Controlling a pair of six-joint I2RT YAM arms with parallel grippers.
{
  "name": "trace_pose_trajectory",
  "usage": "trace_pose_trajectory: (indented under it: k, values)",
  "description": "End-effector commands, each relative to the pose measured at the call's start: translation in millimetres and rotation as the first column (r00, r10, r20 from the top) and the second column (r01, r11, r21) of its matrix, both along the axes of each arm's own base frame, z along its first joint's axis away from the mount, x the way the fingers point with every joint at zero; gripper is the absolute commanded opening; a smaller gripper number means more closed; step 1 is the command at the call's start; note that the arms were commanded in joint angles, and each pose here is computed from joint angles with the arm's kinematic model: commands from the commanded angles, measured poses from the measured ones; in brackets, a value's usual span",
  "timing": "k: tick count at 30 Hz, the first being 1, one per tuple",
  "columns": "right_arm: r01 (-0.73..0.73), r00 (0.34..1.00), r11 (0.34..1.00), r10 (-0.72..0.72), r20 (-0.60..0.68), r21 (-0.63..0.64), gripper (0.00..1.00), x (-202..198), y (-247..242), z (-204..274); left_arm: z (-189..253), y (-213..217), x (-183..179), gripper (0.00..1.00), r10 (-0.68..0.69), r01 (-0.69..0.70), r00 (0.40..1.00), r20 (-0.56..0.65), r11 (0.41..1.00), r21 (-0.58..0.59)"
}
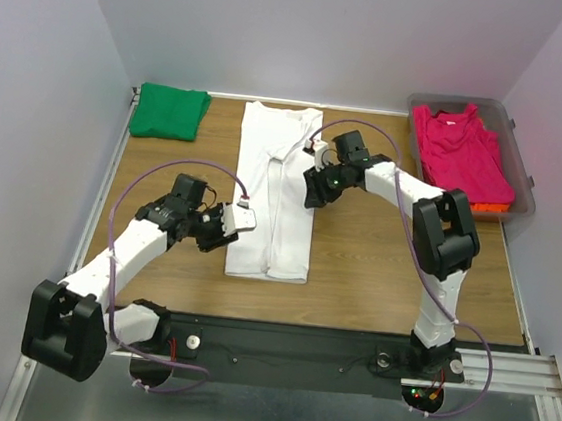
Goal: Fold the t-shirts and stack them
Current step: Fold the tshirt
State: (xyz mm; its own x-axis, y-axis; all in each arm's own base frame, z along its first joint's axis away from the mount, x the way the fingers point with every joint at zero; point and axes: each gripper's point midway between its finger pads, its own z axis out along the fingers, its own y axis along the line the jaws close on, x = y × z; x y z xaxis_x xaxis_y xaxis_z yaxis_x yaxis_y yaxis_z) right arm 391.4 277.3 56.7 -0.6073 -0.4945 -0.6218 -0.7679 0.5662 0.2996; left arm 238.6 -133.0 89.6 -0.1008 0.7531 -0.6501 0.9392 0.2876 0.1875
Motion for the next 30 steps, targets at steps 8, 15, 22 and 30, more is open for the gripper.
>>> trace_pose_trajectory:
  k: [8,15,22,30]
  values:
    - [-0.294,0.931,0.953,0.303,0.206,-0.072,0.55,-102.2,-9.8,71.3,-25.0,-7.3,-54.3,0.48,-0.344,0.339,0.938,0.052,0.938,0.076]
    - [-0.508,0.805,0.839,0.543,0.239,-0.195,0.53,-180.4,6.1,38.2,-49.9,-6.5,-61.9,0.46,-0.471,0.455,0.878,0.082,0.876,0.161]
    - [-0.575,0.74,0.776,0.629,0.239,-0.26,0.51,-204.5,11.2,2.0,-63.9,-12.6,-63.1,0.44,-0.522,0.504,0.851,0.065,0.845,0.18]
    - [-0.577,0.707,0.756,0.652,0.275,-0.309,0.49,-202.3,20.1,-14.2,-73.0,-17.2,-61.8,0.43,-0.539,0.521,0.841,0.05,0.831,0.195]
